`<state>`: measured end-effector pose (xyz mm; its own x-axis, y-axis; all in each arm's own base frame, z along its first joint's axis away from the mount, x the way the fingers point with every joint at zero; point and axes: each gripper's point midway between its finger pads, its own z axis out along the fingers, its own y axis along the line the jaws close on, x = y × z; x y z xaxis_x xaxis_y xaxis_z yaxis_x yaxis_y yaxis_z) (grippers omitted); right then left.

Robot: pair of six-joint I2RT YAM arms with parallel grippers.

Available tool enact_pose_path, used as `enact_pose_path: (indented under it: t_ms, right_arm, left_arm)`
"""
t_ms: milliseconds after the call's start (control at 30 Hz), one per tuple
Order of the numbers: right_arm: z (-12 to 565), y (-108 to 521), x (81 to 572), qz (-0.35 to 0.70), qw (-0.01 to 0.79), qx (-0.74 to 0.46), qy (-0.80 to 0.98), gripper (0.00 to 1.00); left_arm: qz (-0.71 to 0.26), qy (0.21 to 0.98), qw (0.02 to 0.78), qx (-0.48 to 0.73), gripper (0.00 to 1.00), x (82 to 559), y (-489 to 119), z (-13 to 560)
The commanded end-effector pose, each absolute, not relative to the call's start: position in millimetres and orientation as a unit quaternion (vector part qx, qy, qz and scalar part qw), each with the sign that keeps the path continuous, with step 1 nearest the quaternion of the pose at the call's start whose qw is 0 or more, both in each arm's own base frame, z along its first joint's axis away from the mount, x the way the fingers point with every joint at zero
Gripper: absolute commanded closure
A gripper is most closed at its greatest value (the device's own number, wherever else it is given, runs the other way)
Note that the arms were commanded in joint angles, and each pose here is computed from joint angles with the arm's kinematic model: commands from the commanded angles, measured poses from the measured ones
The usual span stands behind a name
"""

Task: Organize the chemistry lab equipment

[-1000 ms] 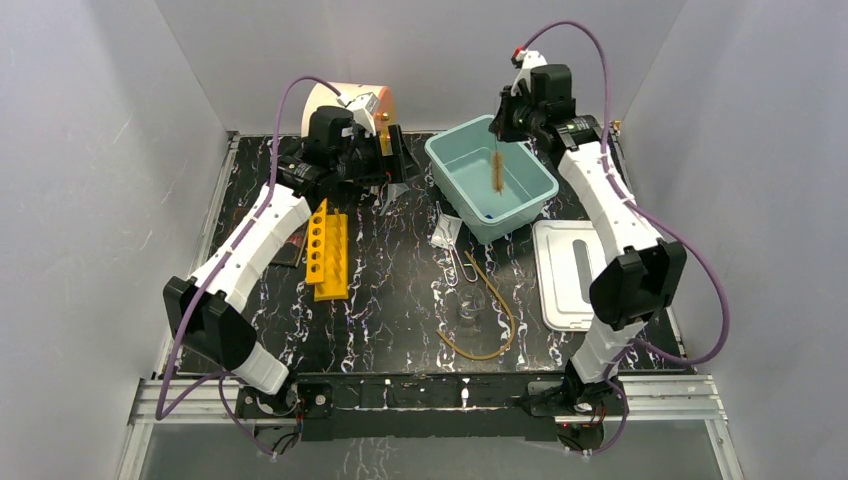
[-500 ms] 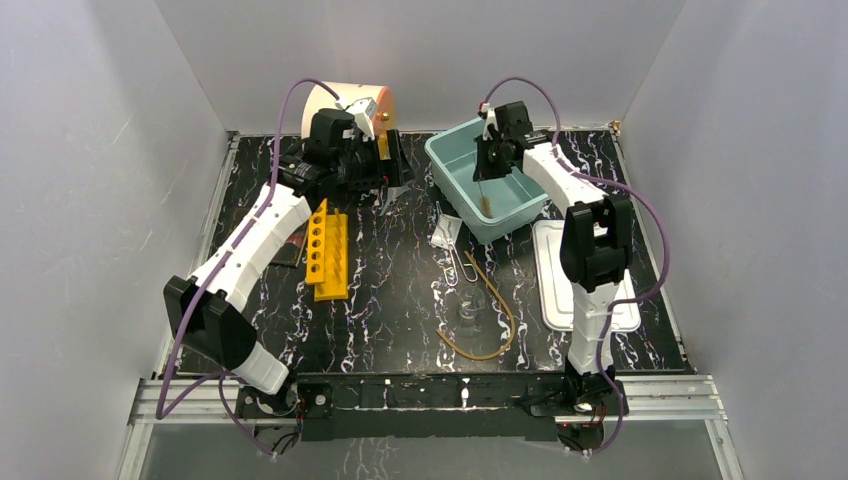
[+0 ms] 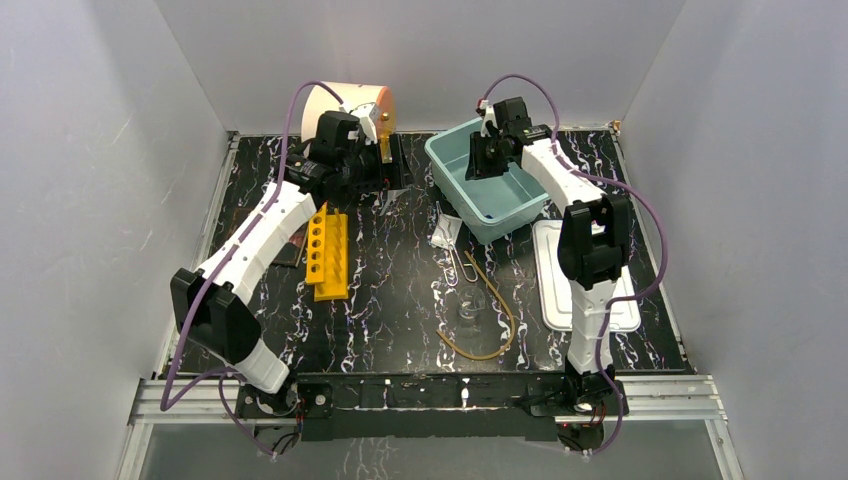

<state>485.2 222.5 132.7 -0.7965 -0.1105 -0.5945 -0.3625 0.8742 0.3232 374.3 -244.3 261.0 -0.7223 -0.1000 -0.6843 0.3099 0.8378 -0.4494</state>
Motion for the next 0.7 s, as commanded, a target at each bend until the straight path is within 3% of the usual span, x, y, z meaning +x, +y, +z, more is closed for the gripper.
enact_pose_path:
  t_ms: [0,300,667]
  right_arm:
    - [177.9,224.7,487.1,0.229,0.325,-0.120,0.910,0.62]
    - [243.6,213.3,451.2,0.239,0.352,-0.098,0.900,0.54]
    - [246.1,186.4,333.0,0.226,0.342,-0.089,0.908,0.35]
  left_arm:
    - [-0.273,0.881,0.382,0.064,0.11,373.6,-240.5,272.3]
    - [-0.286,0.881,0.372,0.065,0.11,365.7,-242.8,270.0]
    - [-0.306,0.883,0.350,0.066,0.11,351.7,-246.2,259.1]
